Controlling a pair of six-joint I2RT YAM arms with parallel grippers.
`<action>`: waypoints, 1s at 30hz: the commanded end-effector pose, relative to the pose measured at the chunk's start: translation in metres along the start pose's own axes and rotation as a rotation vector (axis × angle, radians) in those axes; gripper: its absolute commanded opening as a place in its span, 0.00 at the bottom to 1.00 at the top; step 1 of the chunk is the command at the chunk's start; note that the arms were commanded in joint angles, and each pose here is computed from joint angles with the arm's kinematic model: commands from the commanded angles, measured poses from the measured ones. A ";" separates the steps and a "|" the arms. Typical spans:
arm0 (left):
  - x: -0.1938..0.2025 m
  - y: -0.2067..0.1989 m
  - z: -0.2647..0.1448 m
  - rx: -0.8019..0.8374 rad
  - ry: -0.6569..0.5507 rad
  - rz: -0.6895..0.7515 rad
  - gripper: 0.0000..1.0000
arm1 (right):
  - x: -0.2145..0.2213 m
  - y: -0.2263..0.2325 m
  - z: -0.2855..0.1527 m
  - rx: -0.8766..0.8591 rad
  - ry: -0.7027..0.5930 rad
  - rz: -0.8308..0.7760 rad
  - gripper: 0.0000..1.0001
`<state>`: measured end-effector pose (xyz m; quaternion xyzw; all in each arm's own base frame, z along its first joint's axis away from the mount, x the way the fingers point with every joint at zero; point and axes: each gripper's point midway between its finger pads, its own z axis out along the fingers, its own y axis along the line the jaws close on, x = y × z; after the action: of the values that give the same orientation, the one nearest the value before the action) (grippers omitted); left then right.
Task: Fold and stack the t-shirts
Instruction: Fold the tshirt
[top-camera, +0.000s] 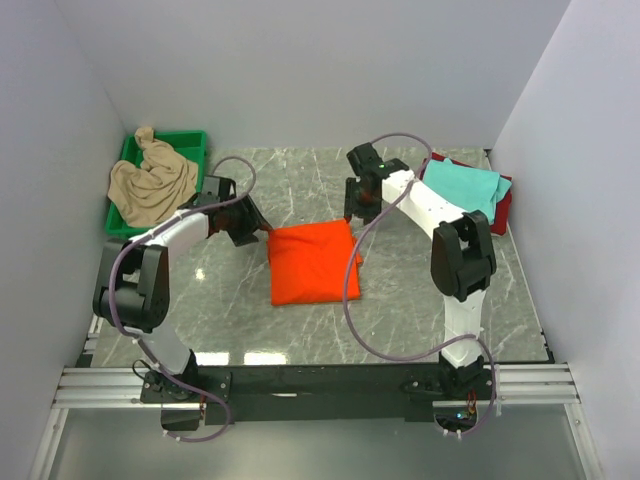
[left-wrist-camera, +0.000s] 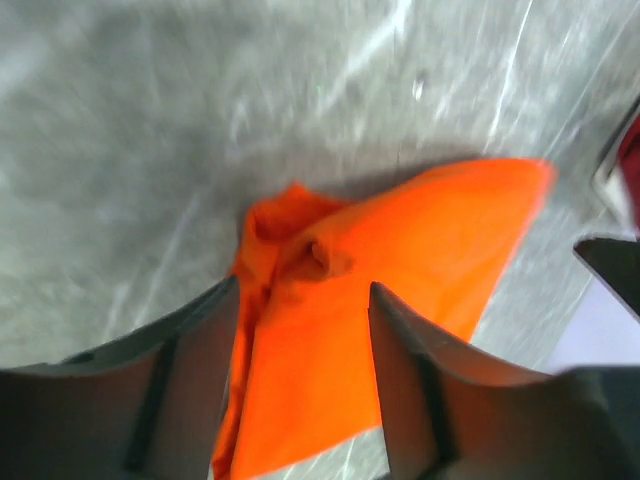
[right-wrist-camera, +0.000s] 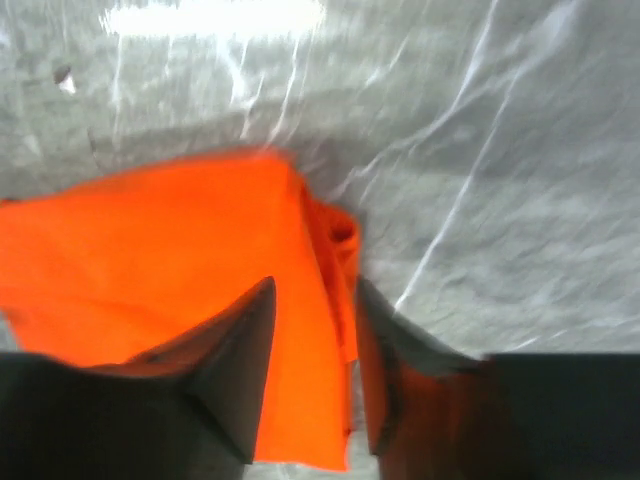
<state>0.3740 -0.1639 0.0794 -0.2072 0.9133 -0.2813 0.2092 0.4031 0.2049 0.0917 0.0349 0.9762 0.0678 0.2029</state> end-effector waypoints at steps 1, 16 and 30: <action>-0.041 -0.016 -0.007 0.015 -0.125 0.033 0.62 | -0.031 -0.005 -0.020 -0.021 -0.052 -0.007 0.58; 0.009 0.010 -0.002 0.060 0.002 0.115 0.64 | 0.030 -0.011 -0.010 -0.327 0.043 -0.055 0.77; 0.039 0.020 0.013 0.129 0.091 0.085 0.58 | 0.074 -0.018 0.017 -0.423 0.151 -0.027 0.77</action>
<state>0.3414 -0.1634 0.0416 -0.1607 0.9204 -0.3059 0.1828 0.3421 0.1947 0.0429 -0.0160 0.9603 0.2502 0.1227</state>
